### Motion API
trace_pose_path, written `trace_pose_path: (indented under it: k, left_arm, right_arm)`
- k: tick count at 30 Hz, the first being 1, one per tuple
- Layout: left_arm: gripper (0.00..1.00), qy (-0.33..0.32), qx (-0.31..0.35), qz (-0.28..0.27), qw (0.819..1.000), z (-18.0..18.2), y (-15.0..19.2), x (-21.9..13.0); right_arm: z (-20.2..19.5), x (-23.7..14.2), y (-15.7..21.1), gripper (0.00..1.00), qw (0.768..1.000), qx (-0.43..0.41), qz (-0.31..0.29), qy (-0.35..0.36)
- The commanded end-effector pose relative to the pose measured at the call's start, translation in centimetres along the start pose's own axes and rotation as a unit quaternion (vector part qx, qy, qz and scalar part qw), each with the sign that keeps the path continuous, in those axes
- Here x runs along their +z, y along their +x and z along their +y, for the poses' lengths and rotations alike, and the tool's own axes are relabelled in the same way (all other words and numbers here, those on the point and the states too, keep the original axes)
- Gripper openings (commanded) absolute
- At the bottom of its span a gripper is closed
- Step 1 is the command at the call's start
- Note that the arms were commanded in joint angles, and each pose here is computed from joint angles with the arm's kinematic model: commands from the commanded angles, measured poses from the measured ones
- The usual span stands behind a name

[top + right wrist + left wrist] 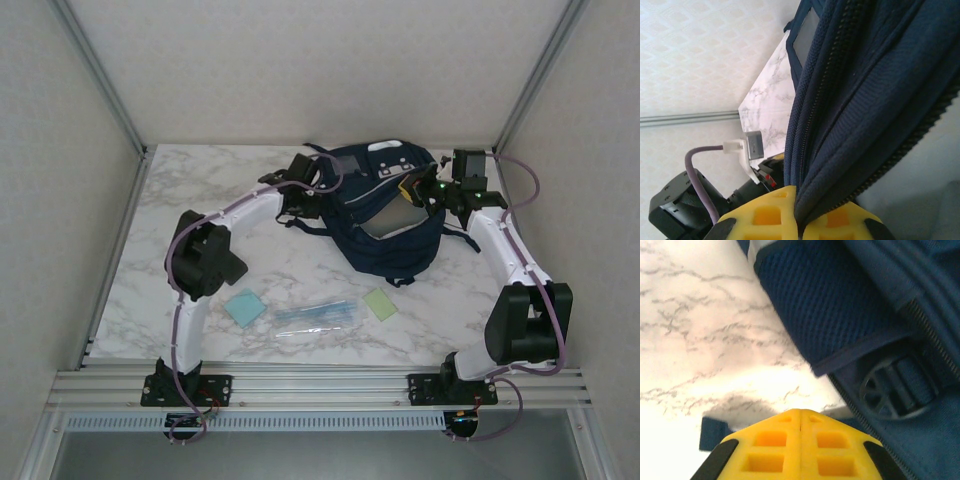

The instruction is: Pack the student bag

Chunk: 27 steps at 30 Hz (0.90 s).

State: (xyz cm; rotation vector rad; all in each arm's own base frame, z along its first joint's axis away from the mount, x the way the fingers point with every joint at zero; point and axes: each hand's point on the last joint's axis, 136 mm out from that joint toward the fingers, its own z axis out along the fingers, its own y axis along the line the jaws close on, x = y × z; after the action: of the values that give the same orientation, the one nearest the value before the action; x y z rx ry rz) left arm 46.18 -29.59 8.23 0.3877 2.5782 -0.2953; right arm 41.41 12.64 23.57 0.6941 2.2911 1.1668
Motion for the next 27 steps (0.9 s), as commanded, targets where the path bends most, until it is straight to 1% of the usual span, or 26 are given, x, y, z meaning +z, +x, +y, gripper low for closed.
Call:
trace_pose_path:
  k: [1,3,6,7,12,15,17,19,22,27]
  left_arm:
    - [0.0,0.085,0.006,0.001,0.996,-3.9,-0.4,-0.9]
    - [0.07,0.142,0.018,0.003,0.99,-6.2,0.3,-1.8]
    - [0.21,0.203,0.028,0.004,0.979,-8.4,1.8,-3.3]
    - [0.24,0.216,0.032,0.003,0.976,-8.9,2.3,-3.7]
    - [0.38,0.258,0.053,0.012,0.965,-10.7,4.4,-4.7]
    - [0.46,0.266,0.057,0.008,0.962,-11.3,4.3,-4.4]
    - [0.51,0.272,0.054,-0.002,0.961,-11.6,3.7,-4.5]
    - [0.53,0.275,0.055,-0.01,0.96,-11.9,3.2,-4.8]
    - [0.54,0.279,0.061,-0.023,0.958,-12.3,2.2,-5.6]
    - [0.54,0.274,0.1,-0.034,0.956,-13.5,2.2,-6.8]
  right_arm:
    - [4.5,-2.7,-1.6,0.0,0.996,-0.054,-0.04,-0.059]
    - [4.6,-2.6,-1.6,0.0,0.996,-0.055,-0.036,-0.063]
    - [4.7,-2.5,-1.5,0.0,0.996,-0.059,-0.032,-0.064]
    - [4.7,-2.5,-1.5,0.0,0.996,-0.061,-0.031,-0.064]
    - [5.2,-2.6,-1.5,0.0,0.995,-0.069,-0.026,-0.067]
    - [5.6,-2.7,-1.5,0.0,0.994,-0.073,-0.024,-0.073]
    - [5.5,-2.7,-1.5,0.0,0.994,-0.074,-0.024,-0.073]
    - [5.6,-2.7,-1.4,0.0,0.994,-0.076,-0.022,-0.074]
    - [5.5,-2.7,-1.3,0.0,0.994,-0.075,-0.021,-0.074]
    - [5.6,-2.7,-1.3,0.0,0.994,-0.076,-0.02,-0.076]
